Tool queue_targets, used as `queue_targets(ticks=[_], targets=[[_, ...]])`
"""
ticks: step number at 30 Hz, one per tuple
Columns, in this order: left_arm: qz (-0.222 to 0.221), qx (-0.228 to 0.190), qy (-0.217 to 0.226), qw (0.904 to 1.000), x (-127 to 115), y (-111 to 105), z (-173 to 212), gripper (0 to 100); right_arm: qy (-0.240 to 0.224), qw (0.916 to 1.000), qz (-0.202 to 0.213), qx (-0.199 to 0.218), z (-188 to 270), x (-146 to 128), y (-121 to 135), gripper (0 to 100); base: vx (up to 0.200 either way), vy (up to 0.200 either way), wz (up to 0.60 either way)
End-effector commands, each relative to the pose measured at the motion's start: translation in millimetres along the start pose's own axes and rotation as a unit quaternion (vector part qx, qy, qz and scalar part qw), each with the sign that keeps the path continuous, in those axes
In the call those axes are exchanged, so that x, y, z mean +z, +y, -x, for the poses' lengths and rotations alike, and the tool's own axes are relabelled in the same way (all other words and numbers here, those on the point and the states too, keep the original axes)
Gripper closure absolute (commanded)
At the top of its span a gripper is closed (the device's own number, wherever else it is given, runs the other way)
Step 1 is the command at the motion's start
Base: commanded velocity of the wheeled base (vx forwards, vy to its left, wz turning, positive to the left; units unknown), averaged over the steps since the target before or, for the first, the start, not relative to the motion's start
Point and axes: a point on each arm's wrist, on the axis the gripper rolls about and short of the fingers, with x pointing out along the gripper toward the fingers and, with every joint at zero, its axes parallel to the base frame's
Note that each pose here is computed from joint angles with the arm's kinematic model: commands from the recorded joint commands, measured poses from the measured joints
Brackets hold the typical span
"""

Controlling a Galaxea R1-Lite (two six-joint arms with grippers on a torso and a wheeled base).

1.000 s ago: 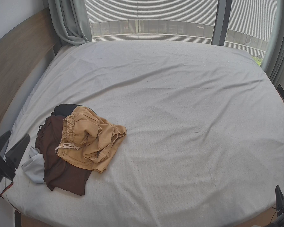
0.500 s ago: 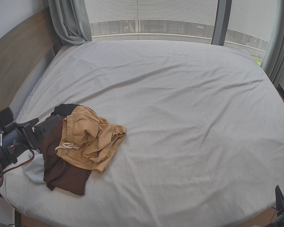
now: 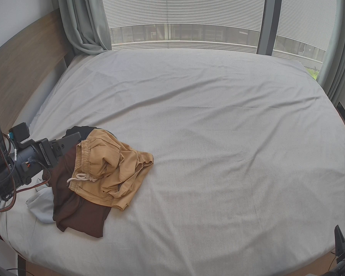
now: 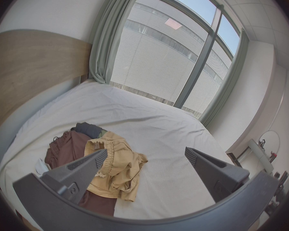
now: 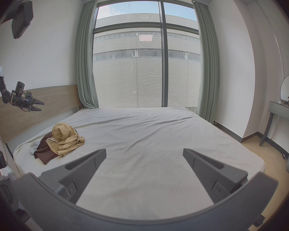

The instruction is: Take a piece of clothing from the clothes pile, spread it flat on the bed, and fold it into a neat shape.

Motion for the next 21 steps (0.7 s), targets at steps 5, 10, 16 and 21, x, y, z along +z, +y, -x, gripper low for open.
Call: queue_targets(ticks=[5, 10, 16, 21], targets=[[0.065, 0.001, 0.035, 0.9973, -14.7, 17.1, -27.8, 0, 0.002, 1.0, -0.001, 0.001, -0.4, -5.0, -0.1, 0, 0.0, 0.0, 0.0], [0.069, 0.007, 0.029, 0.9971, -21.3, 28.8, -42.6, 0, 0.002, 1.0, -0.001, 0.0, -0.4, -5.0, 0.0, 0, 0.0, 0.0, 0.0], [0.076, 0.01, 0.03, 0.9966, -30.0, 44.4, -59.4, 0, 0.002, 1.0, -0.002, 0.001, -0.4, -5.0, -0.1, 0, 0.0, 0.0, 0.0], [0.102, 0.015, 0.032, 0.9942, -35.7, 52.8, -69.1, 0, 0.002, 1.0, -0.002, 0.001, -0.4, -5.0, -0.1, 0, 0.0, 0.0, 0.0]])
